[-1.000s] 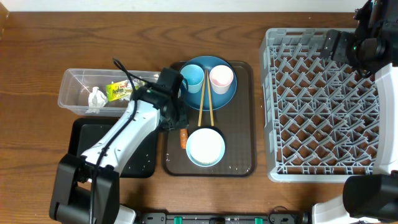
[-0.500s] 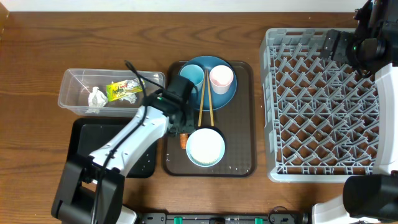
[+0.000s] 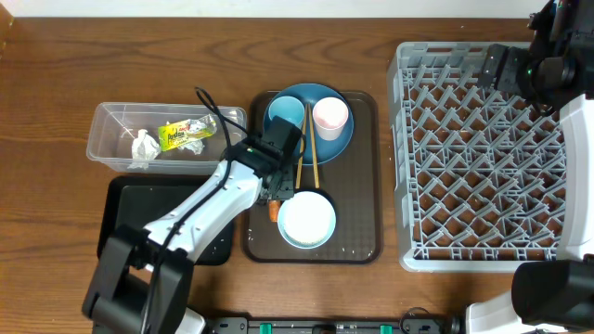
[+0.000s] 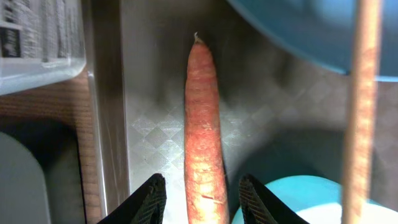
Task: Sort waste into correct bins and load items into the dishwasher rack
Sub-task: 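Reach the left gripper down toward the orange carrot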
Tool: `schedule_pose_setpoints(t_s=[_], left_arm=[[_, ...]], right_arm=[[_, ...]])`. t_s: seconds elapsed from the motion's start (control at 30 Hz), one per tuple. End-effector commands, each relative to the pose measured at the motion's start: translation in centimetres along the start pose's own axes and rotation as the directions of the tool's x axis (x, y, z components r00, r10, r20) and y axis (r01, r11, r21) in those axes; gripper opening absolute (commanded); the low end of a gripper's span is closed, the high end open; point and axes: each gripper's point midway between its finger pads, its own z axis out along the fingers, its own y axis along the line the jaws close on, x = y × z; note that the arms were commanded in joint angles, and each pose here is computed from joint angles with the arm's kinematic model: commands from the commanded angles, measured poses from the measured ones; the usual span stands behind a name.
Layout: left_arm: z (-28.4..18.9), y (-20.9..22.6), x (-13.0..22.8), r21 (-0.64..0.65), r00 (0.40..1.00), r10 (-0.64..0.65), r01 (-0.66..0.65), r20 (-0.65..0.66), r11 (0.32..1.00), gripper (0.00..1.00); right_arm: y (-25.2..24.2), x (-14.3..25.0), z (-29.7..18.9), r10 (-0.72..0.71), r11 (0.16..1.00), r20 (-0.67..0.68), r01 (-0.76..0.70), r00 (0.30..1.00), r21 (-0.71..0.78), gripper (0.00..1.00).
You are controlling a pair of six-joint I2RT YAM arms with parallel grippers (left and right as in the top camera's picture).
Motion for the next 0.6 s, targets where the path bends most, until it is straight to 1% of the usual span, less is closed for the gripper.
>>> schedule_pose_setpoints(t_s=[0.0,0.2,0.57], left_arm=[[1.19,0.70,0.44,-0.047,1.000,-0.015,0.014,-0.022,0.999,0.41],[1.94,0.86,0.79,-0.062,0.999,-0.014,0.011,-0.044,0.998,0.42],[2.05,0.64,0.46,-0.053,0.999,-0.014,0.013,-0.032,0.999,0.42]], right_arm=[[-0.03,-0.58,-0.48,0.009,1.000,0.020,-0.009,1.000,-0.002,0.99],[-0.03,-0.58,-0.48,0.009,1.000,0.020,-0.009,1.000,-0.002,0.99],[-0.03,-0.58,-0.48,0.009,1.000,0.020,-0.009,1.000,-0.002,0.99]])
